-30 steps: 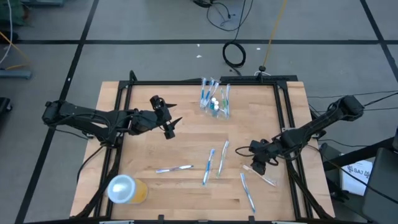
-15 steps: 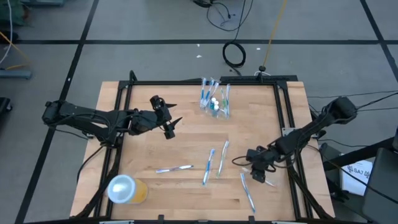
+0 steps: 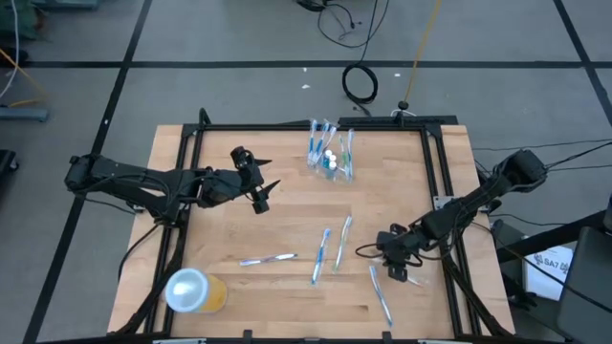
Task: Pick & Place toothbrushing station
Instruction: Put the orange toothbrush into the transparent organizer
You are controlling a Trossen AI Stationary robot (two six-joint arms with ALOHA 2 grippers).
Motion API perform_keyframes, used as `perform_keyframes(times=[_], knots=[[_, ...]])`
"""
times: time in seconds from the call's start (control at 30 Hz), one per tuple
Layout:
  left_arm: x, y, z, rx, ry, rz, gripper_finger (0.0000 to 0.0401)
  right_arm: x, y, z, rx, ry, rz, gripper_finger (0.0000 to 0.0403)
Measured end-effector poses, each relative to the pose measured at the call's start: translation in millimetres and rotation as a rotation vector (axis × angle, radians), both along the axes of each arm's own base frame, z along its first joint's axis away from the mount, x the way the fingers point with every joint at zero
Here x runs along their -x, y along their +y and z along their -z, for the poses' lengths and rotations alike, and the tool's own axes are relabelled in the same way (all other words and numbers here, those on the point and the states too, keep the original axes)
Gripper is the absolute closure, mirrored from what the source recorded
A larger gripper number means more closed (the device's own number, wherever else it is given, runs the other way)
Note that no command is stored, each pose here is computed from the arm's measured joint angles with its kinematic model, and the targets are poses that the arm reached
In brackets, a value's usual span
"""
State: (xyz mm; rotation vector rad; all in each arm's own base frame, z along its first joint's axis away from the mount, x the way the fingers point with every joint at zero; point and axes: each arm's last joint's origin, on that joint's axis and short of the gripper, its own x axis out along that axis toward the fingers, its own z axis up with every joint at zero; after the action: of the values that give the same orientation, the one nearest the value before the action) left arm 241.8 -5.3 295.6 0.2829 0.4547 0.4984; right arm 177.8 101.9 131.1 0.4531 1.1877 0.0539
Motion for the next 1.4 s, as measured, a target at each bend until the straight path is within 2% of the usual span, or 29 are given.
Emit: perform_keyframes(times=[0.27,0.33,0.47,0.63,0.73,0.87,0.93,1.03,1.2,1.4], knots=[[0,0,0,0.000,0.000,0.000,0.0121,-2,1,0,0.018,-0.045,-0.060,0.0386],[0,0,0,-0.001,0.000,0.000,0.0121,-2,0,-2,0.017,-0.059,-0.092,0.0393],[0,0,0,-0.028,0.017,0.012,0.0121,-4,-7,-15,0.035,-0.132,-0.145,0.0379],[-1,0,-1,-0.039,0.010,0.016,0.0121,-11,-28,-46,0.225,-0.396,-0.208,0.0388],[-1,0,-2,-0.046,0.013,0.019,0.0121,-14,-43,-67,0.442,-0.590,-0.212,0.0395],[-1,0,-2,-0.054,0.018,0.023,0.0121,-20,-59,-103,0.753,-0.874,-0.096,0.0387],[-1,0,-2,-0.054,0.018,0.023,0.0121,-23,-67,-122,0.823,-1.014,0.010,0.0380],[-1,0,-2,-0.054,0.018,0.023,0.0121,-26,-77,-141,0.867,-1.170,0.132,0.0377],[-1,0,-2,-0.054,0.017,0.022,0.0121,-40,-98,-143,0.931,-1.226,0.268,0.0395],[-1,0,-2,-0.051,0.015,0.021,0.0121,-68,-122,-119,0.962,-1.207,0.387,0.0386]])
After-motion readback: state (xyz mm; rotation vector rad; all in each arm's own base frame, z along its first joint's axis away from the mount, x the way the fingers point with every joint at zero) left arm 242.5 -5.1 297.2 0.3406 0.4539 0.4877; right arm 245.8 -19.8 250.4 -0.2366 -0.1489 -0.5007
